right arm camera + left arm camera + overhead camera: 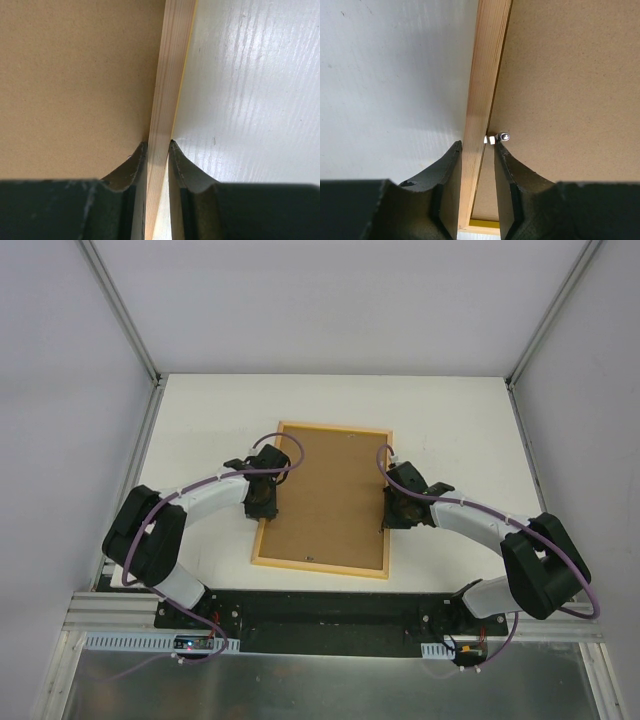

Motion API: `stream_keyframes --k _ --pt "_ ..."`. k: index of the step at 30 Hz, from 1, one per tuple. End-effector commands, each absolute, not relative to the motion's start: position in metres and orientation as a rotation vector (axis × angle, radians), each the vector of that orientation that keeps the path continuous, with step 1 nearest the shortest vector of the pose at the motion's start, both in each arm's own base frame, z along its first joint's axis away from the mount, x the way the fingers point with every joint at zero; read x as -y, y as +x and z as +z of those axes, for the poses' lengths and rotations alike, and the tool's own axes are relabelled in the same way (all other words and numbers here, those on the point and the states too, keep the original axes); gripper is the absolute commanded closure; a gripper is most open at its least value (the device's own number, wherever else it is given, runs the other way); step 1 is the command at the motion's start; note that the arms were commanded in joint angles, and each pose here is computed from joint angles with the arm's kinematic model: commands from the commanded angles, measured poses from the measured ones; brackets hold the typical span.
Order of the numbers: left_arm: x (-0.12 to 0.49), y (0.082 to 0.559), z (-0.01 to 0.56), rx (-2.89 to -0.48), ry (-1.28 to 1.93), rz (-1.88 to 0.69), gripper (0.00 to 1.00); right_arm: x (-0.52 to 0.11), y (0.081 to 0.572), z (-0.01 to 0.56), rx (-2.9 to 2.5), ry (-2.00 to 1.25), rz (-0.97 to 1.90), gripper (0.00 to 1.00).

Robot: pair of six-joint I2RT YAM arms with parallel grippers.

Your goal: Put the photo into the frame

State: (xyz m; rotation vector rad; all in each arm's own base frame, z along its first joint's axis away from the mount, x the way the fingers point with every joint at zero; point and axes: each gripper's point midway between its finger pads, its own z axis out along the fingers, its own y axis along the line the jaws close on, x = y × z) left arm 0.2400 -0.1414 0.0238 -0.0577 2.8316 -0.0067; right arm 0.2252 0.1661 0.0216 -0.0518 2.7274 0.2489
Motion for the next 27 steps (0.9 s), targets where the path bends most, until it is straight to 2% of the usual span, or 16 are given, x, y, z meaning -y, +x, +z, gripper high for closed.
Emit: stream_keyframes --k 1,4,16,18,20,22,27 --pt "0.136 0.249 0.005 -2.841 -0.126 0.047 0.96 -0.146 0.2 -0.005 -2.831 -0.11 0.146 1.0" --pt "0.137 0.251 0.004 -2.838 -0.133 0.048 1.0 -0.146 0.2 -0.004 -2.828 -0.111 0.143 1.0" --pt "0.139 0.257 0.005 -2.841 -0.12 0.023 1.0 -0.15 0.203 0.0 -2.818 -0.097 0.168 0.99" --pt "0.14 0.257 0.005 -2.843 -0.108 0.011 1.0 -0.153 0.205 0.003 -2.81 -0.092 0.189 0.91" --pt "0.141 0.258 0.007 -2.842 -0.103 -0.001 1.0 -0.157 0.206 0.005 -2.805 -0.09 0.202 0.77" --pt "0.143 0.257 0.009 -2.84 -0.098 -0.015 1.0 -0.161 0.208 0.008 -2.795 -0.098 0.204 0.68" --pt "0.144 0.255 0.008 -2.847 -0.097 -0.022 1.0 -0.17 0.208 0.009 -2.793 -0.123 0.186 0.58"
